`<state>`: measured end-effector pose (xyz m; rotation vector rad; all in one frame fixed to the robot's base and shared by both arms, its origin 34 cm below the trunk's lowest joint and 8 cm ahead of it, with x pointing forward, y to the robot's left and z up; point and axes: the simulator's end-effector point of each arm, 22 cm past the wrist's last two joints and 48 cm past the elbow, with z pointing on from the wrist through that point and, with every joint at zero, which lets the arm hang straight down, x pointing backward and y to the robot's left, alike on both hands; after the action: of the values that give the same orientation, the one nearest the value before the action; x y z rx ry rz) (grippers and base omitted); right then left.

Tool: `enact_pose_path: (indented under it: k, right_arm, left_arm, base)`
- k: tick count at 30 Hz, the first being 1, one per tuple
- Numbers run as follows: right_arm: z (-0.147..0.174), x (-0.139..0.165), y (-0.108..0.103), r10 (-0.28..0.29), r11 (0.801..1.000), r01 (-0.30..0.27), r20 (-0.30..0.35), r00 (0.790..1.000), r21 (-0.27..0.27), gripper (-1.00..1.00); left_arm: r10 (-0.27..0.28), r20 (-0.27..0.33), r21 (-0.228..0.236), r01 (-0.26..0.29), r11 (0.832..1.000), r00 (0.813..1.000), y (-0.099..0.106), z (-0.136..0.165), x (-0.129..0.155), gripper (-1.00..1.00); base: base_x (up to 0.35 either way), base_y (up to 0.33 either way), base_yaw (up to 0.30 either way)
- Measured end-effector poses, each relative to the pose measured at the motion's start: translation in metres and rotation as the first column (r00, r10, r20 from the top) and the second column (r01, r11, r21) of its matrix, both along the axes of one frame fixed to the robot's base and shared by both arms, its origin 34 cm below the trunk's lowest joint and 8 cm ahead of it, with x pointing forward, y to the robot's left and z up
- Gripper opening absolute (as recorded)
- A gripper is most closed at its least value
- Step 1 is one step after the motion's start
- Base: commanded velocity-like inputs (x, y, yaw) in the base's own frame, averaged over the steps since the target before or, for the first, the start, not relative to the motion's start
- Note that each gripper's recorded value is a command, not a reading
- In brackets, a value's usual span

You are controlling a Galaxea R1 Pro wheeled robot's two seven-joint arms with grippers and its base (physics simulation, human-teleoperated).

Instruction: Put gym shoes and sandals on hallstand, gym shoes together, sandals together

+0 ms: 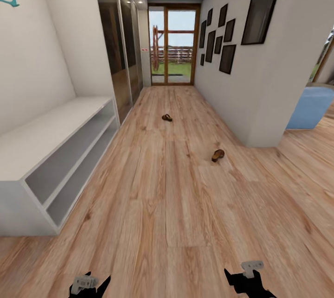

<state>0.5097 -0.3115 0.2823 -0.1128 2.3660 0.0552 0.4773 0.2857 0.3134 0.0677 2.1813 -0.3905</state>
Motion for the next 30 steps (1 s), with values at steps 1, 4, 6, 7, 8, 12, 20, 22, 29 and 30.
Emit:
enact_pose_path:
  k: [1,4,6,7,8,12,20,22,29,30]
  right_arm:
    - [0.0000,0.0000,0.0000,0.000,1.000,0.000,0.000,1.000,0.000,1.00]
    - [0.0000,0.0000,0.0000,0.000,1.000,0.000,0.000,1.000,0.000,1.00]
    - [-0.0001,0.0000,0.0006,0.000,1.000,0.000,0.000,1.000,0.001,1.00]
    - [-0.0001,0.0000,0.0007,0.000,1.000,0.000,0.000,1.000,0.001,1.00]
    - [-0.0001,0.0000,0.0006,0.000,1.000,0.000,0.000,1.000,0.001,1.00]
    - [-0.0001,0.0000,0.0004,0.000,1.000,0.000,0.000,1.000,0.001,1.00]
    - [0.0000,0.0001,0.0008,0.000,1.000,0.000,0.000,1.000,0.001,1.00]
    - [0.0001,0.0003,0.0008,-0.001,1.000,0.001,0.001,1.000,0.001,1.00]
    - [0.0003,0.0007,0.0007,-0.002,1.000,0.002,0.002,1.000,0.001,1.00]
    - [0.0003,0.0007,0.0007,-0.002,1.000,0.002,0.002,1.000,0.001,1.00]
  left_arm:
    - [0.000,0.000,0.000,0.000,1.000,1.000,-0.0001,-0.0001,-0.0001,1.00]
    - [0.000,-0.001,-0.001,0.000,1.000,1.000,-0.0004,-0.0003,-0.0004,1.00]
    - [0.000,-0.001,-0.001,0.000,1.000,1.000,-0.0003,-0.0004,-0.0005,1.00]
    - [0.000,-0.001,-0.001,0.000,1.000,1.000,-0.0004,-0.0004,-0.0005,1.00]
    - [0.000,-0.001,-0.001,0.000,1.000,1.000,-0.0004,-0.0004,-0.0005,1.00]
    - [0.000,-0.001,-0.001,0.000,1.000,1.000,-0.0004,-0.0004,-0.0005,1.00]
    - [0.000,-0.003,-0.002,0.000,1.000,1.000,-0.0007,-0.0007,-0.0009,1.00]
    - [0.000,-0.003,-0.002,0.000,1.000,1.000,-0.0008,-0.0007,-0.0009,1.00]
    - [0.001,-0.003,-0.001,-0.001,1.000,1.000,0.0003,-0.0007,-0.0009,1.00]
    - [0.001,-0.003,-0.001,-0.001,1.000,1.000,0.0003,-0.0007,-0.0010,1.00]
  base:
    - [0.337,0.000,0.000]
    - [0.337,0.000,0.000]
    - [0.337,0.000,0.000]
    - [0.337,0.000,0.000]
    - [0.337,0.000,0.000]
    - [0.337,0.000,0.000]
    - [0.337,0.000,0.000]
    - [0.337,0.000,0.000]
    - [0.337,0.023,0.000]
    - [0.337,0.074,0.000]
